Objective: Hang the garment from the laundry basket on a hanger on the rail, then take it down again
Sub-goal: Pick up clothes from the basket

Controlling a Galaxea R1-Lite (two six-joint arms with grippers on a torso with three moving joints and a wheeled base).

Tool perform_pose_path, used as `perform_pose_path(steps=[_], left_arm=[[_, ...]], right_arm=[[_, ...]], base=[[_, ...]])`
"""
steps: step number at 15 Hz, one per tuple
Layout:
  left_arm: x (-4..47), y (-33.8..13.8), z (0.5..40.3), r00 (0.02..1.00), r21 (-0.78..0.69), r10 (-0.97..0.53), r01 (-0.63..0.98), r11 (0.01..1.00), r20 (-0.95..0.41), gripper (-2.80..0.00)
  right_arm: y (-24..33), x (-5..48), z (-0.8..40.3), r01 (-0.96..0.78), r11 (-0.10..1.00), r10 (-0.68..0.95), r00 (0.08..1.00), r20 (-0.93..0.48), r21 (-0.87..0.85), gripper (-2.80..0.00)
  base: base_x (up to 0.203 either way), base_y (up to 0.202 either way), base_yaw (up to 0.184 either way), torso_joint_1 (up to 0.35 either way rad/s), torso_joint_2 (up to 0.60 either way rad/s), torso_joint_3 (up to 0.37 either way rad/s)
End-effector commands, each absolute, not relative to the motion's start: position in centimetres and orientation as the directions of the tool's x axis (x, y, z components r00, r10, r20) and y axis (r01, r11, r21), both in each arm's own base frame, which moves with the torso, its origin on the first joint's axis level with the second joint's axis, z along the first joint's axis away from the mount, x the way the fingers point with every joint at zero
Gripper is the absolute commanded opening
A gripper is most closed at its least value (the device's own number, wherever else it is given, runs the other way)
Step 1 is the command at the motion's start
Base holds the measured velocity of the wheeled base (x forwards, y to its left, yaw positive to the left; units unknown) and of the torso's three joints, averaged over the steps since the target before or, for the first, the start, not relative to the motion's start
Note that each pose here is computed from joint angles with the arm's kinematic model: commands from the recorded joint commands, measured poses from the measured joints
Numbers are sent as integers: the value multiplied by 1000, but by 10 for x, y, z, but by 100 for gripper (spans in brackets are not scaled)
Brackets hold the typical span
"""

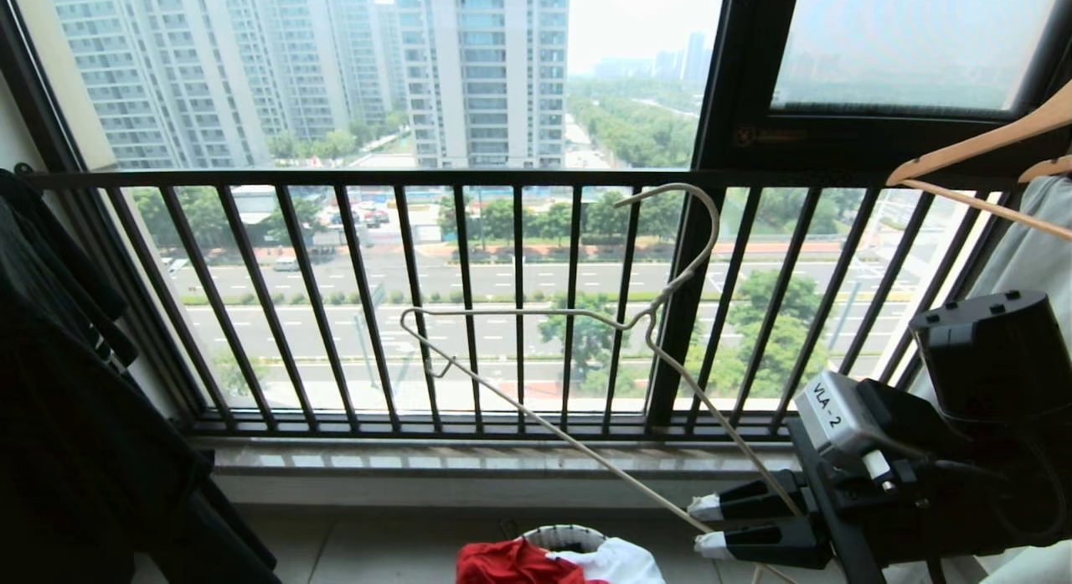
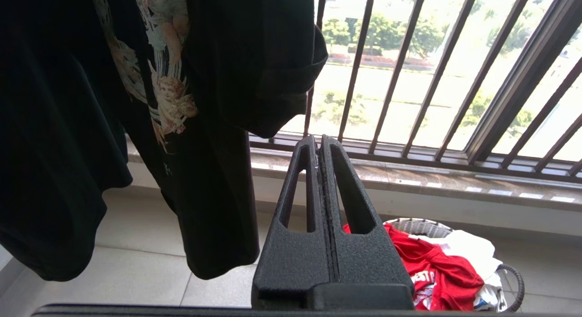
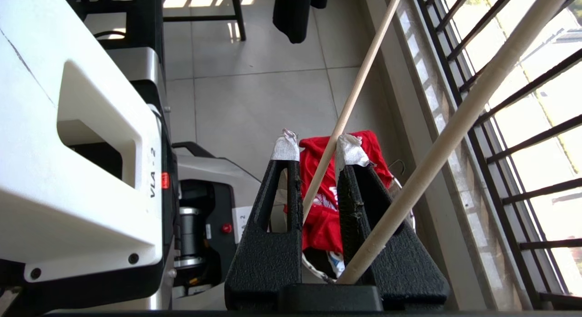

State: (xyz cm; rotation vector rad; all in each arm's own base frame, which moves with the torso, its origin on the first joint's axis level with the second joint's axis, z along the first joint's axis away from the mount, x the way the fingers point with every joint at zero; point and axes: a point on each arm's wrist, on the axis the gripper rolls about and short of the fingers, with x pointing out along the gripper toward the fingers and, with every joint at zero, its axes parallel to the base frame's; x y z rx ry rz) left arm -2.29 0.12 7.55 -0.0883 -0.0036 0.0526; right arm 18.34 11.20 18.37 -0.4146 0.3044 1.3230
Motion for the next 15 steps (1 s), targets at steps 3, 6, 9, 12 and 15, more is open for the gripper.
perform_pose_path(steps=[3,6,9,12,15], left_arm=[[-23,1,75,998,-89,55,-54,995,1,-280],[-23,1,75,998,-89,55,-55,995,0,-280],[-23,1,75,999,-89,54,-54,995,0,-280],[-23,1,75,998,-89,55,-55,995,1,-280],[-23,1,75,999,-89,54,-53,995,1,-280]], right_arm=[[110,184,185,-973,193,869,229,-439,-125,-280],[110,184,185,-973,193,869,229,-438,-127,-280],[110,184,185,-973,194,869,229,-438,-125,-280],[110,184,185,-973,193,869,229,-438,-127,-280],[110,184,185,-973,192,870,228,-438,-125,-280]], base=[[0,0,0,-167,380,208],[0,0,0,-232,520,289],[0,0,0,-237,548,311],[0,0,0,-221,530,309],[0,0,0,-206,522,309]])
